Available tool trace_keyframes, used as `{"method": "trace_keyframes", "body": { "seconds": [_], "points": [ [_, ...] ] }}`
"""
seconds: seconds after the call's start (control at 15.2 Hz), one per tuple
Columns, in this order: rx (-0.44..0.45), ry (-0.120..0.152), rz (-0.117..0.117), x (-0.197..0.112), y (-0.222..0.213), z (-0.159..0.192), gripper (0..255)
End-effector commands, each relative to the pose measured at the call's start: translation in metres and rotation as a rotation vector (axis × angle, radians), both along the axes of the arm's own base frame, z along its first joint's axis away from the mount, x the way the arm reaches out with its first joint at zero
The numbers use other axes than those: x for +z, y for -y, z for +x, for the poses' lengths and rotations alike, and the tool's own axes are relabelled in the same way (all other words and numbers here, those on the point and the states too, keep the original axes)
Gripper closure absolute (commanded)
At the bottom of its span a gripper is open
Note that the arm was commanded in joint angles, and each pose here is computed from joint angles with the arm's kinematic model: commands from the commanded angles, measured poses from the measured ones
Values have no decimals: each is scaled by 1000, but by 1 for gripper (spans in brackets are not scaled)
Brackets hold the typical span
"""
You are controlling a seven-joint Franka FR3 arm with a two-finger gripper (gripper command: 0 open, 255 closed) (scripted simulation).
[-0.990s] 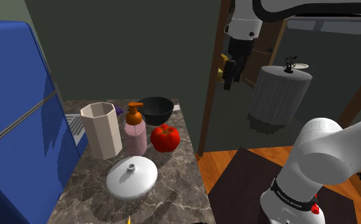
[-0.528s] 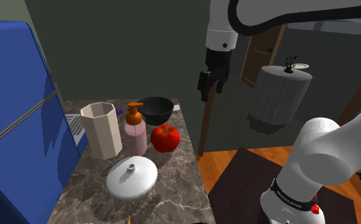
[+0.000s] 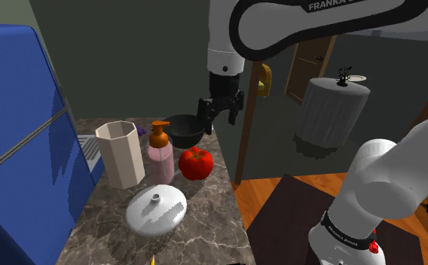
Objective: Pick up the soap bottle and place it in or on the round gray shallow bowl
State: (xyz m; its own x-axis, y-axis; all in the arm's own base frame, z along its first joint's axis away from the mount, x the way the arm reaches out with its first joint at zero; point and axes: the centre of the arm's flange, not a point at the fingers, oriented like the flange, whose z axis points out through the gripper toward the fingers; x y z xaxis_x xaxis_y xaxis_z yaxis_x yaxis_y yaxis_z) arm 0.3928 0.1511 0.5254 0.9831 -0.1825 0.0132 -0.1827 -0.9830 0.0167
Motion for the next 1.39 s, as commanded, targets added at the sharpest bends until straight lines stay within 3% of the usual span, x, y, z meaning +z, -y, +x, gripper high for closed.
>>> {"method": "trace_keyframes", "body": {
  "seconds": [0.0, 0.73, 1.32],
  "points": [
    [-31, 0, 7, -5, -21, 15, 0],
    [-183, 3, 36, -42, -127, 102, 0],
    [-190, 3, 37, -83, -131, 106, 0]
  ]
}}
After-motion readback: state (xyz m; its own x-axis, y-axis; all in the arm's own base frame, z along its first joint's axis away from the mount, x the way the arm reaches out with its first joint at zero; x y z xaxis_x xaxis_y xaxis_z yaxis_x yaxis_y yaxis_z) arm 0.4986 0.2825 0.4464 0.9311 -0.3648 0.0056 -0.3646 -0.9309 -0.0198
